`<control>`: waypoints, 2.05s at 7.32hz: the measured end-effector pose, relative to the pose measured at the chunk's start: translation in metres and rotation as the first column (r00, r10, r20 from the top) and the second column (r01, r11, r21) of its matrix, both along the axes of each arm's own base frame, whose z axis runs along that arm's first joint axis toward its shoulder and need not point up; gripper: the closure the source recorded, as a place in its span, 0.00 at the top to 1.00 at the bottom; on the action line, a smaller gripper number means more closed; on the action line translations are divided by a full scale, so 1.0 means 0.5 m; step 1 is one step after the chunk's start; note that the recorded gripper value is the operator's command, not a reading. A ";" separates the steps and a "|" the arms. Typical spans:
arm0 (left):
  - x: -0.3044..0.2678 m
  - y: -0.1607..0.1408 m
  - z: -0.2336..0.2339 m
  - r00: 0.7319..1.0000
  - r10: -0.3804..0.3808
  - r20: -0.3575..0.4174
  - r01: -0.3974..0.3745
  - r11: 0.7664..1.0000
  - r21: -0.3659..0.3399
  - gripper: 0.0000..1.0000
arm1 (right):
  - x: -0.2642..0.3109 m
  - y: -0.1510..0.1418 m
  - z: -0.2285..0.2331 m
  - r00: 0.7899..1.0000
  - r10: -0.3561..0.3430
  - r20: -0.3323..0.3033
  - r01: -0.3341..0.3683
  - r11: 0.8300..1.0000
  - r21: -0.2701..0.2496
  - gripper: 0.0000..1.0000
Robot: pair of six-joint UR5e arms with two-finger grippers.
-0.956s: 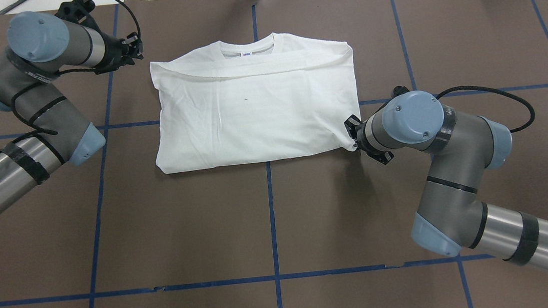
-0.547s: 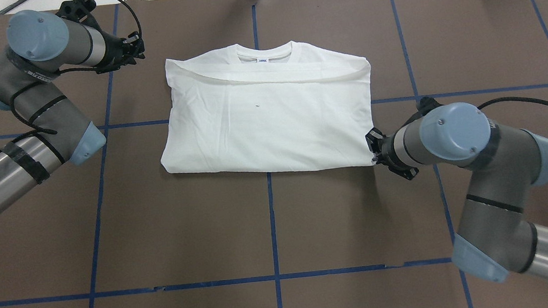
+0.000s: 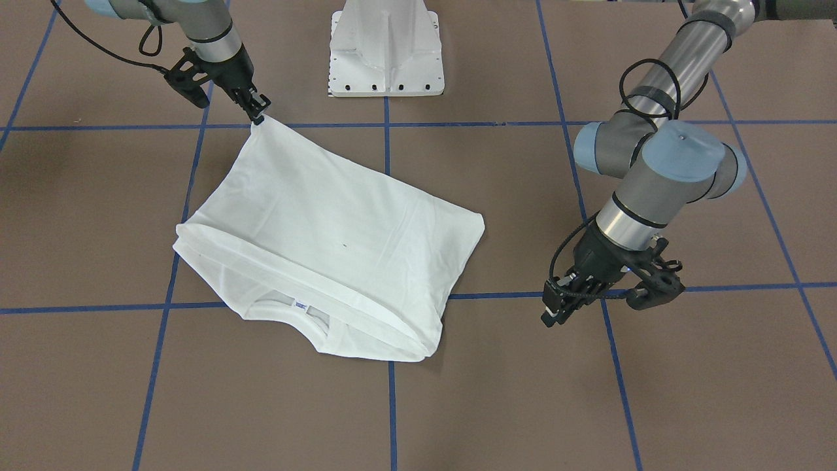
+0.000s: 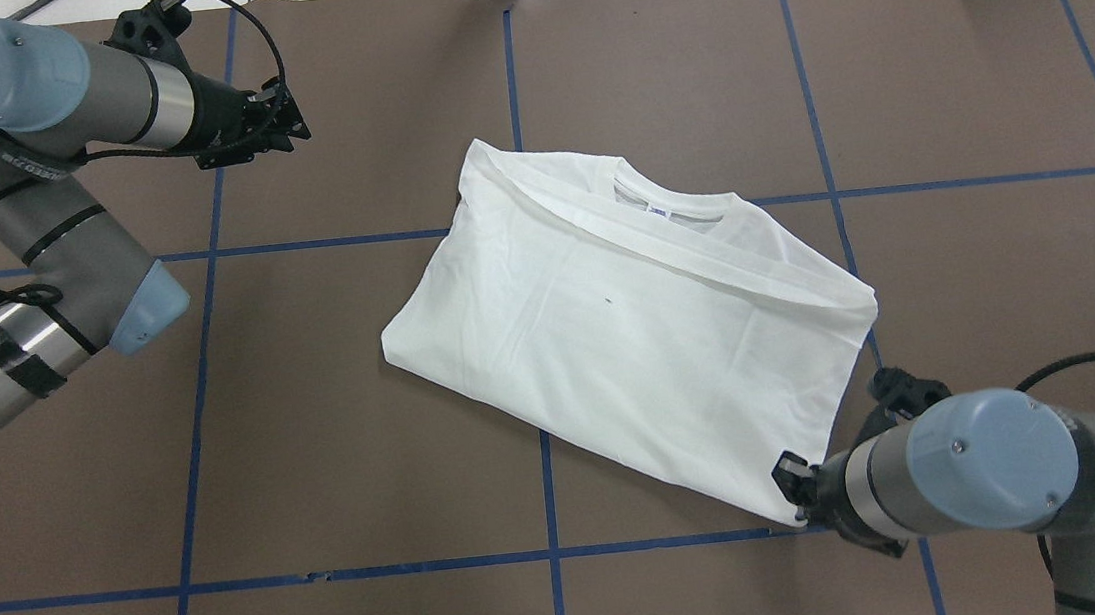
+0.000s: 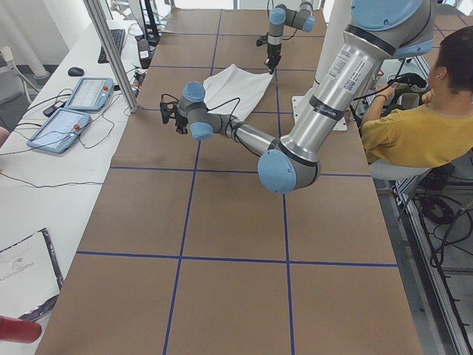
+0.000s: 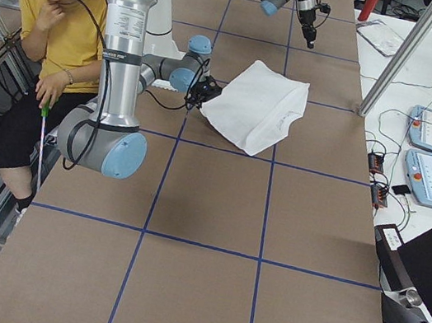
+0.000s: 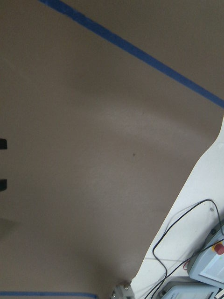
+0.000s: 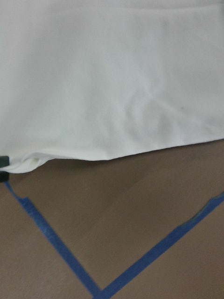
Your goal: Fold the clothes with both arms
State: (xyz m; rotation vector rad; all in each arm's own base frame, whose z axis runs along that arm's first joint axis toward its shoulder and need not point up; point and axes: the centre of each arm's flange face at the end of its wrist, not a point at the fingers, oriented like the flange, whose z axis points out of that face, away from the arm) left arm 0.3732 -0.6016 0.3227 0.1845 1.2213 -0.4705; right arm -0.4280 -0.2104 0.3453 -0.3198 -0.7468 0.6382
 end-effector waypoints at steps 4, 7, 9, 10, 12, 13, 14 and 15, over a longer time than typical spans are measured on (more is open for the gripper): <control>0.133 0.255 -0.056 0.980 0.104 -0.171 -0.135 0.974 -0.180 0.47 | -0.040 0.193 -0.002 0.984 -0.160 -0.079 0.152 0.984 -0.094 0.00; 0.243 0.387 -0.054 0.977 0.101 -0.190 -0.152 0.948 -0.280 0.51 | -0.041 0.215 0.004 0.980 -0.176 -0.090 0.167 0.981 -0.099 0.00; 0.277 0.441 -0.062 0.984 0.104 -0.146 -0.149 0.927 -0.343 0.55 | -0.040 0.215 0.005 0.980 -0.177 -0.091 0.168 0.981 -0.100 0.00; 0.289 0.465 -0.067 0.986 0.116 -0.118 -0.152 0.917 -0.369 0.55 | -0.040 0.215 0.004 0.980 -0.177 -0.091 0.168 0.981 -0.100 0.00; 0.323 0.516 -0.064 0.986 0.140 -0.094 -0.166 0.898 -0.408 0.54 | -0.038 0.211 0.004 0.981 -0.173 -0.090 0.163 0.981 -0.100 0.00; 0.338 0.531 -0.065 0.987 0.138 -0.088 -0.161 0.898 -0.409 0.51 | -0.037 0.209 0.003 0.981 -0.170 -0.090 0.161 0.982 -0.100 0.00; 0.348 0.538 -0.067 0.987 0.134 -0.085 -0.157 0.900 -0.407 0.35 | -0.036 0.207 0.002 0.982 -0.168 -0.089 0.159 0.982 -0.100 0.00; 0.351 0.540 -0.066 0.988 0.131 -0.082 -0.153 0.901 -0.406 0.26 | -0.035 0.207 0.001 0.982 -0.168 -0.088 0.159 0.982 -0.100 0.00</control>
